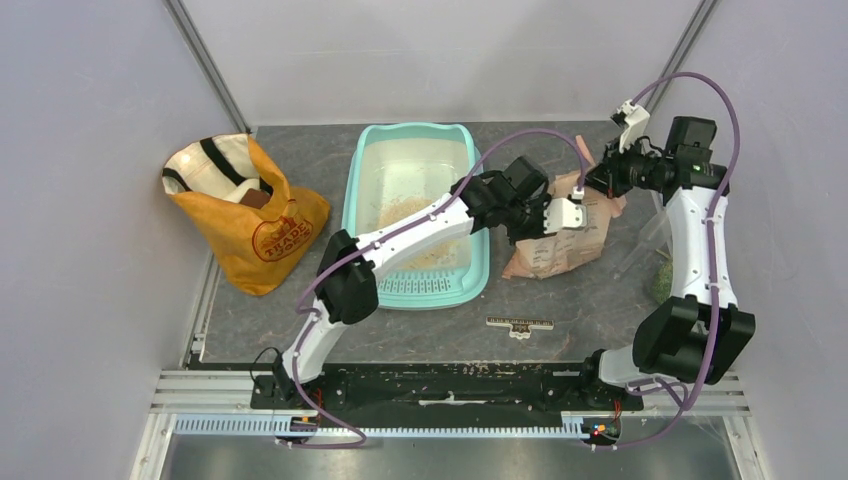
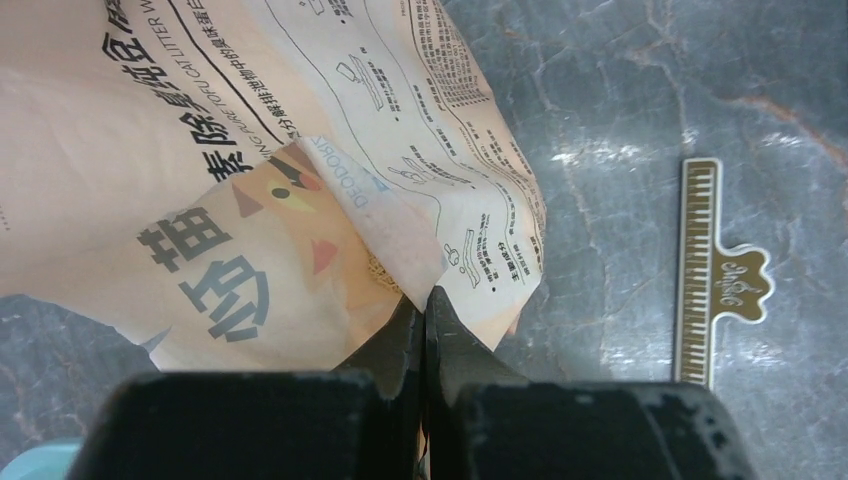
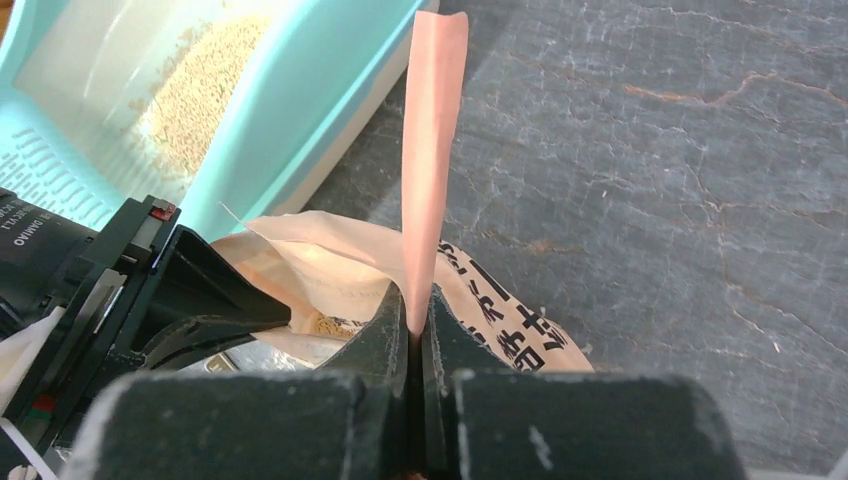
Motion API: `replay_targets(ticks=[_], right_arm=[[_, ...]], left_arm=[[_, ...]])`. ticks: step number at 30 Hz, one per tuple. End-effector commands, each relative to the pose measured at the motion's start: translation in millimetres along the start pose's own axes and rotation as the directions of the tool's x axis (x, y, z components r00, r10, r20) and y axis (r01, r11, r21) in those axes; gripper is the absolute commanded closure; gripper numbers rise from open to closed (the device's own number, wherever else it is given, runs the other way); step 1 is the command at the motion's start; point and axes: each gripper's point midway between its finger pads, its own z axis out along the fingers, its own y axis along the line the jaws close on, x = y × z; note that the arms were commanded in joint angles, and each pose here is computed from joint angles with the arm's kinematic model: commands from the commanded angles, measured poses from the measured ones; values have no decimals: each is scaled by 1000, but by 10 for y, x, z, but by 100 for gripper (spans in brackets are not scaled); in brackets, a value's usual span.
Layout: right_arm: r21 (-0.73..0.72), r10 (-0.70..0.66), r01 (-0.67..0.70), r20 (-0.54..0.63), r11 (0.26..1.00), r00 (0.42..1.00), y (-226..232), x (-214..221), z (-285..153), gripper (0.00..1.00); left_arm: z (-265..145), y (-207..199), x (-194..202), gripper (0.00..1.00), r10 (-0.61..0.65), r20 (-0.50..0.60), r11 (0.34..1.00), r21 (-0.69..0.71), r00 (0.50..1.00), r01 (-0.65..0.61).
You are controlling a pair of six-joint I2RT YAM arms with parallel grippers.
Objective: Fill the litter box with clean litter
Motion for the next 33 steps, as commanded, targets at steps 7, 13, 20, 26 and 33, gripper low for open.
replay_targets(ticks=[7, 13, 20, 26, 33], right_arm=[[-53, -52, 64, 201, 997, 978, 297, -707, -91, 100], [-116, -27, 41, 123, 992, 992, 448, -489, 265, 100], [-183, 21, -12, 47, 983, 999, 625, -215, 497, 100], [-217, 24, -20, 13, 976, 1000, 767, -79, 450, 100], [-195, -71, 70, 5, 978, 997, 727, -107, 344, 100]], left_arm=[[-570, 514, -261, 98, 170, 78, 963, -225, 982, -149], [-461, 541, -232, 98, 227, 93, 947, -254, 969, -197], [-222, 475, -211, 98, 285, 120, 933, -264, 951, -246], [-155, 566, -339, 98, 320, 161, 910, -326, 934, -256], [-484, 403, -206, 81, 234, 112, 948, -249, 966, -201]])
